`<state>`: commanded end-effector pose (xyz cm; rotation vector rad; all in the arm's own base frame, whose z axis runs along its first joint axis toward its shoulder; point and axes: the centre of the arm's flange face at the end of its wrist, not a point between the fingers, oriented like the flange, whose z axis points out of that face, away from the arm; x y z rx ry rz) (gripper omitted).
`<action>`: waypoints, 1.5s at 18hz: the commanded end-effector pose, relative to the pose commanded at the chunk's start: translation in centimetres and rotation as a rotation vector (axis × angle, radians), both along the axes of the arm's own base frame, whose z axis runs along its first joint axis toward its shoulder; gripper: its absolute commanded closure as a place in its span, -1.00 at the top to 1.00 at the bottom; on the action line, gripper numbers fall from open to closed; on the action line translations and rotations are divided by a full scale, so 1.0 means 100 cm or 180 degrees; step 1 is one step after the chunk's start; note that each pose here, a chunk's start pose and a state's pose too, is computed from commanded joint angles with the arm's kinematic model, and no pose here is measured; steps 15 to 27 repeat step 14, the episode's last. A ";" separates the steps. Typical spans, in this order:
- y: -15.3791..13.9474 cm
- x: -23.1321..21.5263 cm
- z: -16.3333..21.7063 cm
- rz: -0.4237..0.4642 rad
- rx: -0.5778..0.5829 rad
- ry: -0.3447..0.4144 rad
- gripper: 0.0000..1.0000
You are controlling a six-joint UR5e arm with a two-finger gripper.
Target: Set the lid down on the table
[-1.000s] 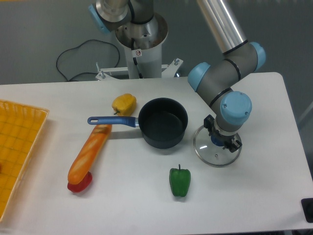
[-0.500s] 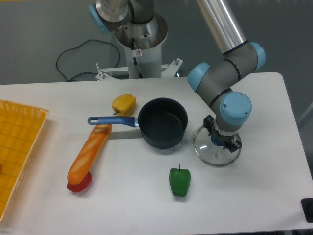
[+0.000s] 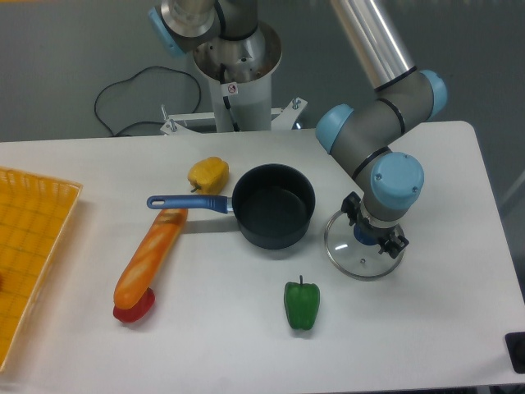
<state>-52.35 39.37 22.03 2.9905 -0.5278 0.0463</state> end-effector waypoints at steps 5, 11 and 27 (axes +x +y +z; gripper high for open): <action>0.012 -0.001 0.032 -0.0063 0.0093 0.0164 1.00; 0.044 0.018 0.074 -0.0254 0.0248 0.0352 1.00; 0.041 0.025 0.086 -0.0259 0.0288 0.0386 1.00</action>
